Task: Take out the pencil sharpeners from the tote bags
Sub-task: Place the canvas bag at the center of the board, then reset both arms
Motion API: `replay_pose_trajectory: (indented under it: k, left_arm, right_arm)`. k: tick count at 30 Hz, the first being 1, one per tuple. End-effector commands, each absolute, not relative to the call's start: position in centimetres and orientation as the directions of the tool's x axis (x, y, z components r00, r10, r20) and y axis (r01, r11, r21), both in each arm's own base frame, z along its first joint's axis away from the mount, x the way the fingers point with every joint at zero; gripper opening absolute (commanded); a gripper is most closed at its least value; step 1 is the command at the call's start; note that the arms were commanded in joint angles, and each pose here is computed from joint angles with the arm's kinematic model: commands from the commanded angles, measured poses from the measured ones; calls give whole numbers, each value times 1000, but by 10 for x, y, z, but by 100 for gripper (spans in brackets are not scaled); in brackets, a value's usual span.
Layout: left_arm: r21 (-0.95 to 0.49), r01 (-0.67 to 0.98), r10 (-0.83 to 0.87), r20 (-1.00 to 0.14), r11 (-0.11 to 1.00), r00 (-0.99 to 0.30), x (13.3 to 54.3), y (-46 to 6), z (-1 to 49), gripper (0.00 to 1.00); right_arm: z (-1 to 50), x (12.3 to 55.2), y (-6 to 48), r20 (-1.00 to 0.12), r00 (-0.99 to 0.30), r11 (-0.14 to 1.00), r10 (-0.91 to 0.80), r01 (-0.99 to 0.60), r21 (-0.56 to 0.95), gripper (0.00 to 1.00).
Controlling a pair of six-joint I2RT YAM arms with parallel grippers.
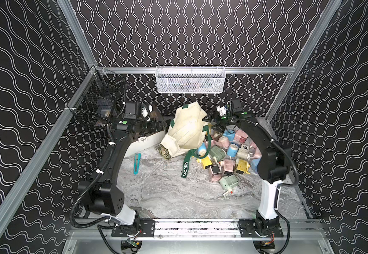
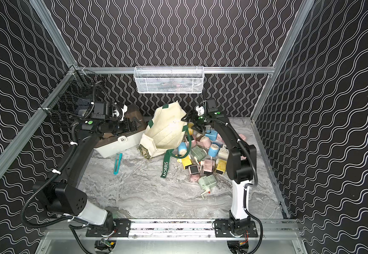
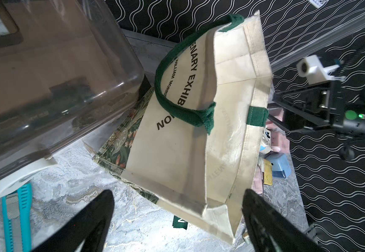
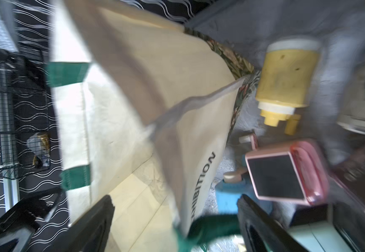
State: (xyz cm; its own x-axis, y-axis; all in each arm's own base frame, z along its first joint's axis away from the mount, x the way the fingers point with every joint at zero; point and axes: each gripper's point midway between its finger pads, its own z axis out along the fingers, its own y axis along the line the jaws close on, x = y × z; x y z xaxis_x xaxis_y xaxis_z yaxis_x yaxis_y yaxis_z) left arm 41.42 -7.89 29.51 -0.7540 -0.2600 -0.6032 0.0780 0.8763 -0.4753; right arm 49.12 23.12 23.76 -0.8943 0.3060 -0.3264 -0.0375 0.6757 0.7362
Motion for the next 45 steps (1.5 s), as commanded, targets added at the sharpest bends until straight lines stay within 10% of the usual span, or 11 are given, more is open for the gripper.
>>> replay_pose_trajectory:
  k: [1, 11, 23, 31, 37, 45]
  left_arm:
    - [-449, 95, -253, -651, 888, -716, 408, -75, 308, 93]
    - [-413, 8, -377, -840, 911, -391, 323, -46, 318, 90]
    - [-135, -164, -149, -986, 977, -75, 304, 0, 204, 90]
    - [-34, -163, -52, -993, 986, -108, 328, -3, 141, 95]
    - [-1, -206, -46, -976, 979, -211, 347, 2, 122, 95]
    - [101, -217, 67, -985, 971, -161, 362, 6, 112, 97]
  right_arm:
    - [260, 481, 208, -435, -832, 731, 346, -51, 680, 91]
    - [305, 378, 120, -763, -538, 879, 359, -80, 470, 91]
    - [196, 323, 17, -940, -313, 976, 134, 204, 71, 99]
    - [114, 340, 6, -934, -345, 969, 99, 247, 11, 99]
    - [127, 347, 11, -989, -111, 978, 101, 192, 78, 99]
    - [120, 354, -13, -968, -153, 951, 201, 267, 155, 99]
